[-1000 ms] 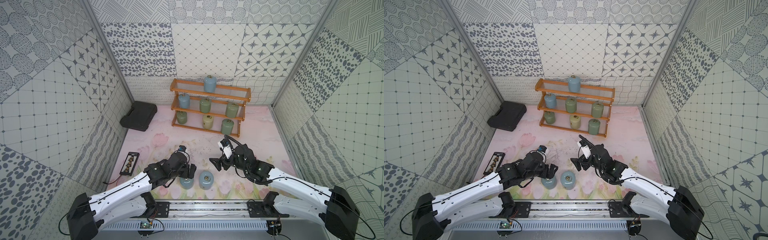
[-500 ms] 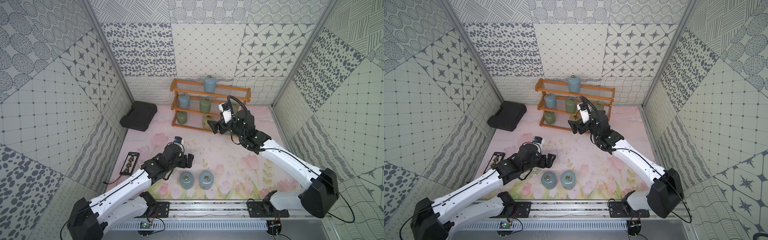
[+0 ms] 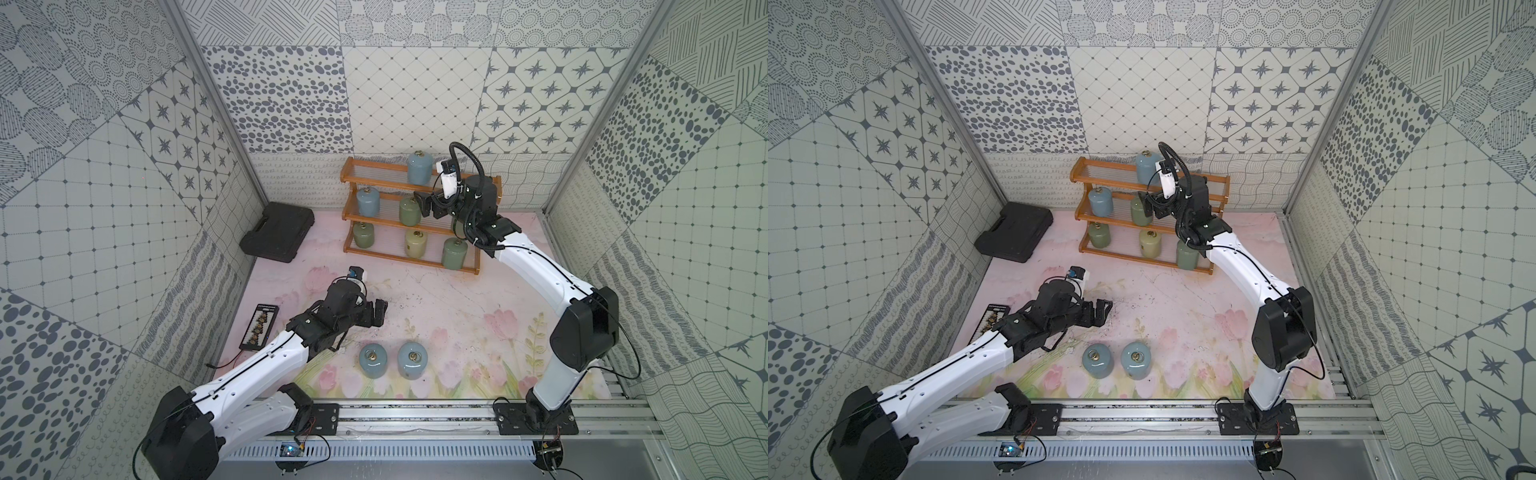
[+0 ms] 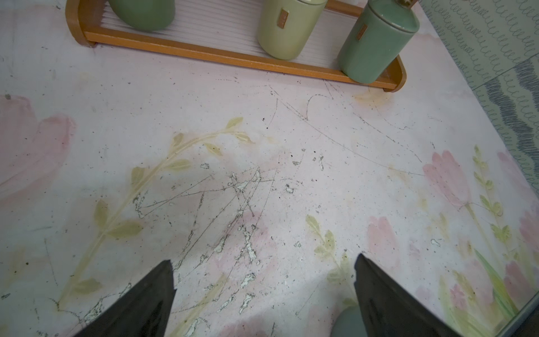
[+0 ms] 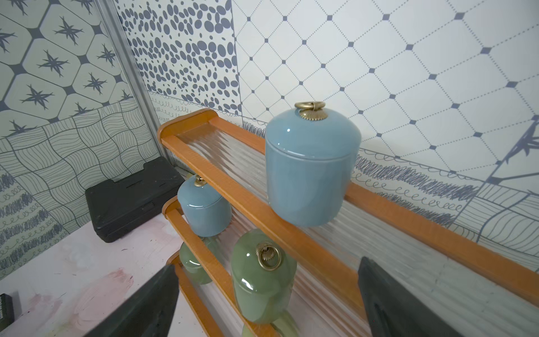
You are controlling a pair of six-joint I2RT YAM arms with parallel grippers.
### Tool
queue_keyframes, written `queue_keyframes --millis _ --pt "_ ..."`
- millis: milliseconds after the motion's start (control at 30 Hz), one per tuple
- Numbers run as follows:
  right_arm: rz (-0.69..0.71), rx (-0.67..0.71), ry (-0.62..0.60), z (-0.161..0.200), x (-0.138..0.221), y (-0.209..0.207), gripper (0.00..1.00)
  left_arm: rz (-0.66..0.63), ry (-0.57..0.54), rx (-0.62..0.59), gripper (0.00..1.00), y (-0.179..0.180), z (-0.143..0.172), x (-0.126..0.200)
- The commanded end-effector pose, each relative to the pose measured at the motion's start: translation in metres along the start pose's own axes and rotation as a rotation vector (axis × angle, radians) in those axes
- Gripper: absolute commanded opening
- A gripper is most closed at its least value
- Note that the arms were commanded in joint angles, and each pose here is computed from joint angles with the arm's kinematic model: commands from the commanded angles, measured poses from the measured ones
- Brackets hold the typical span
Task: Remove the tea canisters from the shelf
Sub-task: Pick up the tea canister from the shelf.
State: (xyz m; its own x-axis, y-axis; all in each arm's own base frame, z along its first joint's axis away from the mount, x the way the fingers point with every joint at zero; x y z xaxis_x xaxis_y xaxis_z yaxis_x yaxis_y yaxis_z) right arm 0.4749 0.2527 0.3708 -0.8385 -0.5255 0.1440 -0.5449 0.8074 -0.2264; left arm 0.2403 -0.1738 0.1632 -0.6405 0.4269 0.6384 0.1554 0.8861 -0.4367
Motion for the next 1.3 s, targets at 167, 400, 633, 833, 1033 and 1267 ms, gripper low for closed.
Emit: queue_keyframes --millis 167,400,633,833,1033,1267 --pt "0.08 0.031 -0.09 -0.023 -0.033 -0.026 1.0 0.052 -0.047 -0.003 1.0 -0.003 -0.003 -0.001" --pt "0.085 0.033 -0.117 -0.026 -0.057 -0.03 1.0 0.061 -0.062 0.026 1.0 0.003 0.003 0.004" --pt "0.092 0.029 -0.135 -0.028 -0.075 -0.033 1.0 0.057 -0.068 0.028 1.0 0.006 0.005 0.006" --pt "0.1 0.037 -0.113 -0.027 -0.095 -0.037 1.0 0.061 -0.057 0.047 1.0 0.008 0.01 0.001" --pt "0.12 0.046 -0.116 -0.028 -0.108 -0.043 1.0 0.065 -0.054 0.064 1.0 0.009 0.012 0.0" --pt "0.112 0.046 -0.111 -0.026 -0.117 -0.044 1.0 0.059 -0.05 0.064 1.0 0.009 0.013 -0.001"
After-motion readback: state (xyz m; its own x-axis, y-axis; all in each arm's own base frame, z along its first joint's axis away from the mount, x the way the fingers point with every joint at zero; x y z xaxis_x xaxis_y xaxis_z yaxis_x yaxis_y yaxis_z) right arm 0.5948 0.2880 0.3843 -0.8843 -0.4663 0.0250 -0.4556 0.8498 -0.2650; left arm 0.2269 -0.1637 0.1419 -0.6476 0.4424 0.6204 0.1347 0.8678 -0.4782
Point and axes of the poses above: each gripper's point midway between its finger pads, its own x axis back along the fingers, its own y axis along the line the jaws close on, z = x × y, the point moved 3 cm from there along x, back along the fingers, and after that the axes turned 13 degrees about x, right-handed, at the moved point
